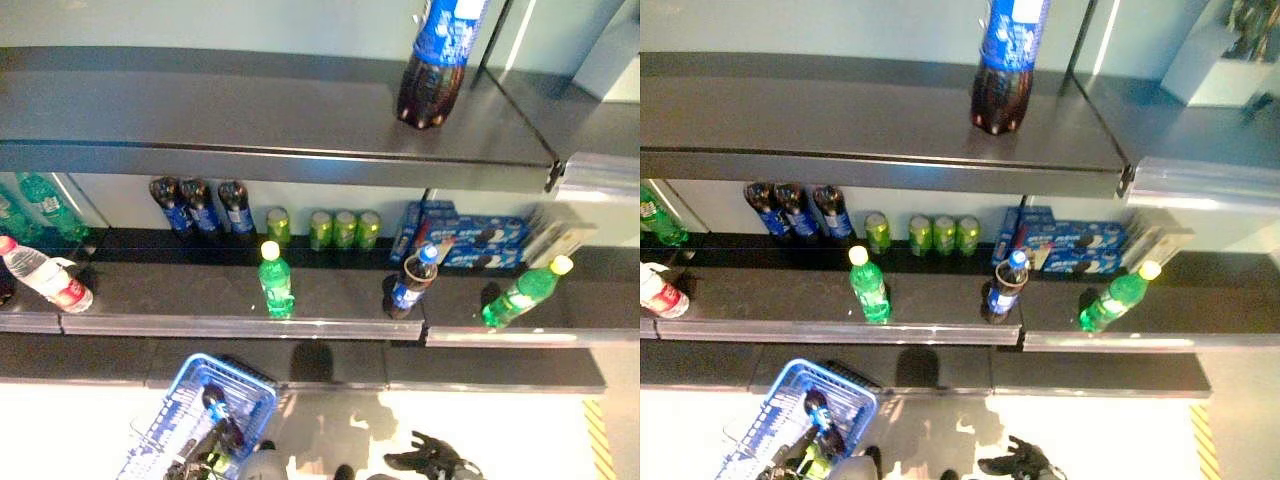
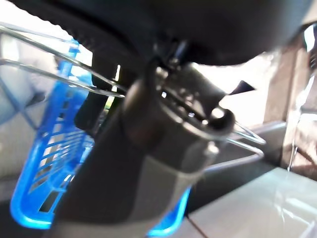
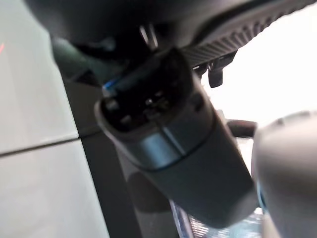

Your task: Pick up the drink and place into the basket.

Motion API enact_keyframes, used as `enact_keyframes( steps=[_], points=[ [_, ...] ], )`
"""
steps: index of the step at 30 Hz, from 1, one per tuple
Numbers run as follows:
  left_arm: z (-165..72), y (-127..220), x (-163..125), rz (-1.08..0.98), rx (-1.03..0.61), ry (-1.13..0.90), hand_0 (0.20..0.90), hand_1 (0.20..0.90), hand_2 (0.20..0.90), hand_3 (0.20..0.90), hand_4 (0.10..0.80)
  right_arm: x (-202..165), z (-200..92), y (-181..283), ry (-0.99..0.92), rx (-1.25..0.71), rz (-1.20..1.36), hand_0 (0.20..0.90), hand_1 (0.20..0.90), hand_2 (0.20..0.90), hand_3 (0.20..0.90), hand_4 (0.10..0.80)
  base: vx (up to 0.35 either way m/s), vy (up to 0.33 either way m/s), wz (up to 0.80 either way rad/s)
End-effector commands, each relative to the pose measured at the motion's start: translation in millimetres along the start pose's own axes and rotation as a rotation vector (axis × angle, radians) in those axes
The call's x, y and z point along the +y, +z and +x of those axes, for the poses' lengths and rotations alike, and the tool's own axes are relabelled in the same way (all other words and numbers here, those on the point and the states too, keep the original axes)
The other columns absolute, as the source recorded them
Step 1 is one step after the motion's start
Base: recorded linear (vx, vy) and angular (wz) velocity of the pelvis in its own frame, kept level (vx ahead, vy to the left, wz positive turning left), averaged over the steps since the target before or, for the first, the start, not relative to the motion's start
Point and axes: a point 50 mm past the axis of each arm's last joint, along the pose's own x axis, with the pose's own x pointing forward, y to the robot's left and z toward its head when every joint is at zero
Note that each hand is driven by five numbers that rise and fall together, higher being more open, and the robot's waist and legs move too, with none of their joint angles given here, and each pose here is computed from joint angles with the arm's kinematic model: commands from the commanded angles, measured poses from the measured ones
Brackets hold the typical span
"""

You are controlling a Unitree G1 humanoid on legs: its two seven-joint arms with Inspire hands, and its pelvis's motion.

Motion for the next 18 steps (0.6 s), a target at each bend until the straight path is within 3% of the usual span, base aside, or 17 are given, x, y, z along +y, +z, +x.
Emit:
enact_keyframes(
  steps=[1, 9, 14, 18],
  points=[
    [-5, 7, -15, 0.010, -0.107, -0.125, 0.300, 0.300, 0.300, 0.200, 0.100, -3, 1, 10, -0.017, -0.066, 0.068, 0.900, 0.900, 0.900, 0.900, 0.800, -0.088, 0.049, 0.87],
    [-2, 5, -5, 0.036, -0.092, -0.123, 0.300, 0.300, 0.300, 0.200, 0.100, 2, 0, 2, -0.043, -0.062, 0.152, 0.900, 0.900, 0.900, 0.900, 0.800, -0.064, 0.167, 0.76],
    [-2, 6, 0, 0.038, -0.090, -0.096, 0.300, 0.300, 0.300, 0.200, 0.100, 6, -1, 8, -0.051, -0.109, 0.159, 0.900, 0.900, 0.900, 0.900, 0.800, -0.051, 0.106, 0.11],
    [2, 25, -7, 0.071, -0.133, -0.106, 0.300, 0.300, 0.300, 0.200, 0.100, 14, -8, 35, -0.047, -0.266, 0.119, 0.900, 0.900, 0.900, 0.900, 0.800, -0.135, 0.020, 0.07]
  ],
)
